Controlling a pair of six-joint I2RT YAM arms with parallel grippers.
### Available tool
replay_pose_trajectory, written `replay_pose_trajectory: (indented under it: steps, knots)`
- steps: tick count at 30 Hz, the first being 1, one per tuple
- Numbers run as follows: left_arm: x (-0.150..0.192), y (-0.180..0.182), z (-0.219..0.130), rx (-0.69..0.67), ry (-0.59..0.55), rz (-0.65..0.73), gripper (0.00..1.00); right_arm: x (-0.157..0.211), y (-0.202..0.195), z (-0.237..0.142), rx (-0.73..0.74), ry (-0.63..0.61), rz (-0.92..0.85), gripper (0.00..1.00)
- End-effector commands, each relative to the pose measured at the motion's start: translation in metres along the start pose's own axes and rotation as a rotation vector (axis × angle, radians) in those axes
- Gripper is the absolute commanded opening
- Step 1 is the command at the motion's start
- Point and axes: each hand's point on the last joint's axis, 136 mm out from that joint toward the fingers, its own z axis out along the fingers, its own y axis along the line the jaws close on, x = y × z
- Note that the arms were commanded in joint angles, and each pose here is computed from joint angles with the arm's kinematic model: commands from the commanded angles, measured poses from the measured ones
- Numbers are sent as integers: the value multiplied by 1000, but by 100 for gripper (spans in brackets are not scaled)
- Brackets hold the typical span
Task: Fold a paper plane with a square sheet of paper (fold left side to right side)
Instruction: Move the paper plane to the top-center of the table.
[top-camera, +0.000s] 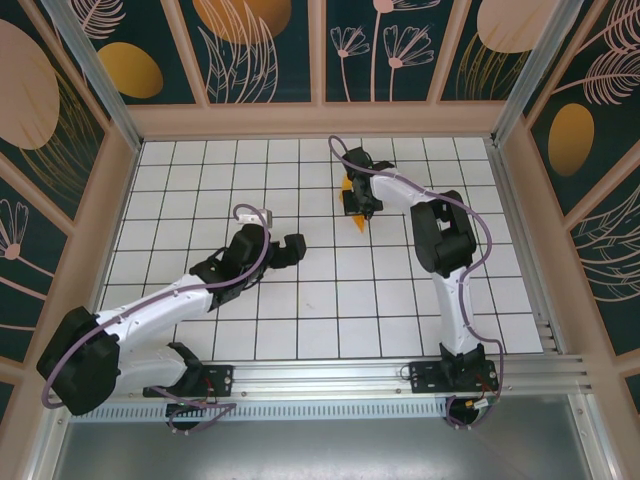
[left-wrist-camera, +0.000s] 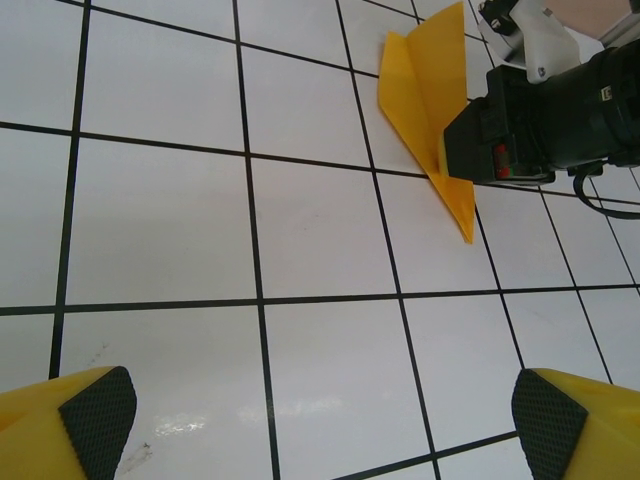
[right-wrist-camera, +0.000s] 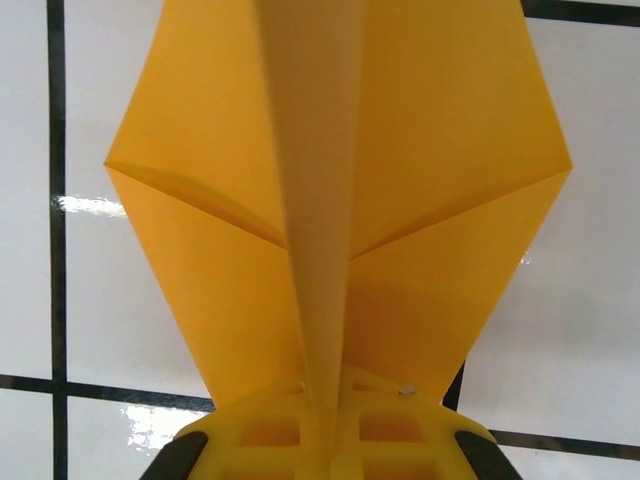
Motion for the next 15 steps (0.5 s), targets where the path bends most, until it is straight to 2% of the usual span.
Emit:
replay_pose_trajectory:
  steps: [1,12,15]
  knots:
    - [-4,-4,1,0,4,21,99,9,4,7,-7,49,-21,6]
    - [-7,-7,4,-3,8,25,99,-2,7,-24,26,10,-54,21]
    - [-7,-8,7,-6,19,28,99,-2,8,-34,29,7,-48,29]
